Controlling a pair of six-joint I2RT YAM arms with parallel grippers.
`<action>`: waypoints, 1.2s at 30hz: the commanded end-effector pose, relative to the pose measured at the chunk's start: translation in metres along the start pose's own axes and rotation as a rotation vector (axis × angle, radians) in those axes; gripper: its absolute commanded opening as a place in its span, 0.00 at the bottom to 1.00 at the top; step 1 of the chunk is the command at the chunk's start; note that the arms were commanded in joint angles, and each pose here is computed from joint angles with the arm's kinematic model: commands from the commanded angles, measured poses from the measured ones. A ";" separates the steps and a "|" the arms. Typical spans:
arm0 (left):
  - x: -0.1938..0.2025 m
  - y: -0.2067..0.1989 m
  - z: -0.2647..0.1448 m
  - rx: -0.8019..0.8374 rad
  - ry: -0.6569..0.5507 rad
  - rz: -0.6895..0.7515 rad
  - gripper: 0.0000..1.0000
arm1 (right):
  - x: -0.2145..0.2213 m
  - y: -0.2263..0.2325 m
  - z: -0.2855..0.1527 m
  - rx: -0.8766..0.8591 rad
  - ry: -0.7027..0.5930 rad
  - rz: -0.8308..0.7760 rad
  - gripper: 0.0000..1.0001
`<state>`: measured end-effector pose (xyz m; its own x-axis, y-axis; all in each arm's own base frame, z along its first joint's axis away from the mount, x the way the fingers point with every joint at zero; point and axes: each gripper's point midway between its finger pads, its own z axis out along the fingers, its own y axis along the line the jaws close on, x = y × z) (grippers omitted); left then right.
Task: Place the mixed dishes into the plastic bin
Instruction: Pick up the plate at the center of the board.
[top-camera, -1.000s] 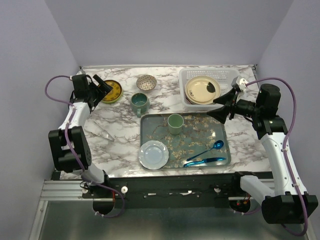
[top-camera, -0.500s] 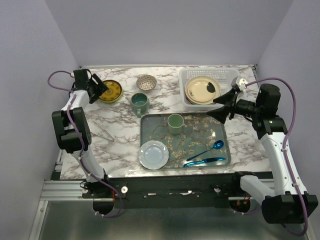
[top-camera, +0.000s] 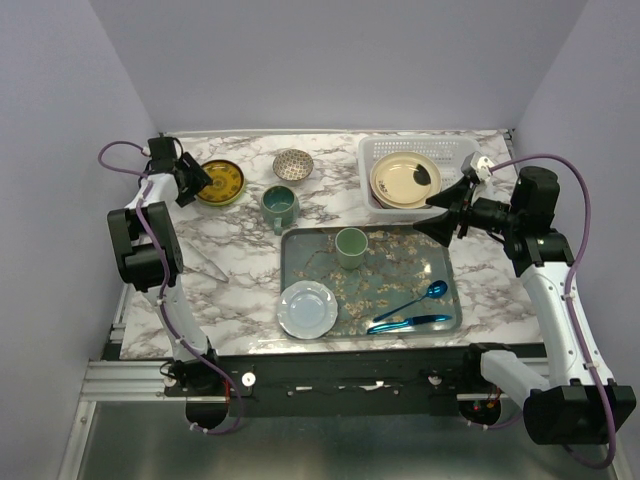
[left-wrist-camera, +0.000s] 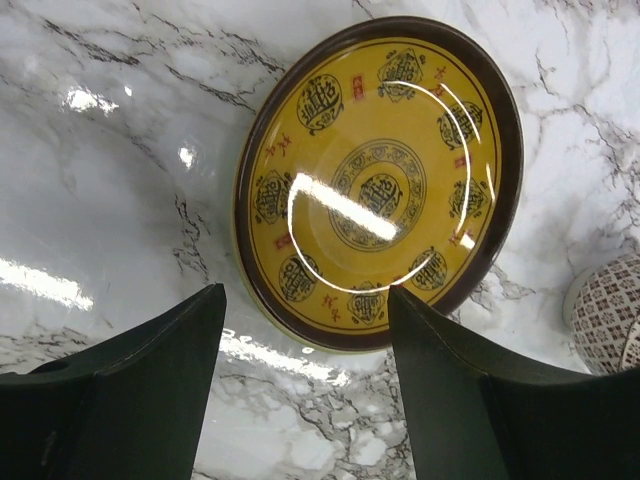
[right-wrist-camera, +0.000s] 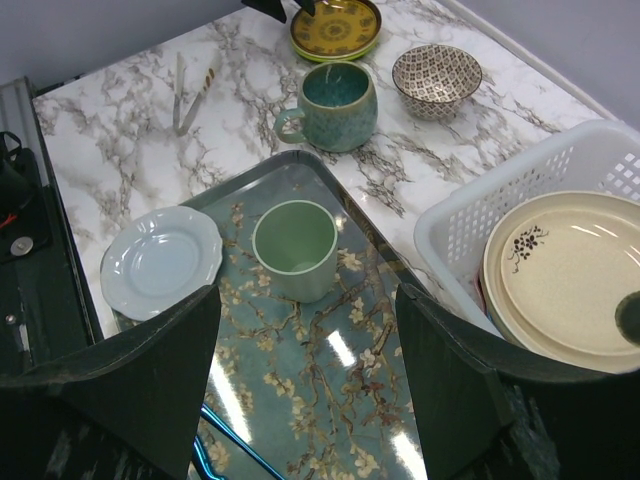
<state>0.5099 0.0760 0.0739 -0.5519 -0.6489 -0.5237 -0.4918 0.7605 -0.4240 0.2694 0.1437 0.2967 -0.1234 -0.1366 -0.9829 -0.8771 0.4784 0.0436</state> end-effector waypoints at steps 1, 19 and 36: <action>-0.003 0.016 0.007 -0.061 0.011 0.029 0.69 | 0.005 -0.004 0.001 0.007 0.008 0.000 0.79; 0.002 0.032 0.018 -0.132 0.045 0.072 0.49 | 0.008 -0.007 0.002 0.013 0.015 0.009 0.79; -0.002 0.034 0.009 -0.155 0.043 0.097 0.20 | 0.007 -0.007 0.002 0.013 0.015 0.006 0.79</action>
<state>0.5056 0.0921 0.0505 -0.6219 -0.5873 -0.5181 -0.5132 0.8053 -0.2968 0.2719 0.1435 0.2933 -0.1367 -0.1368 -0.9811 -0.8761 0.4789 0.0553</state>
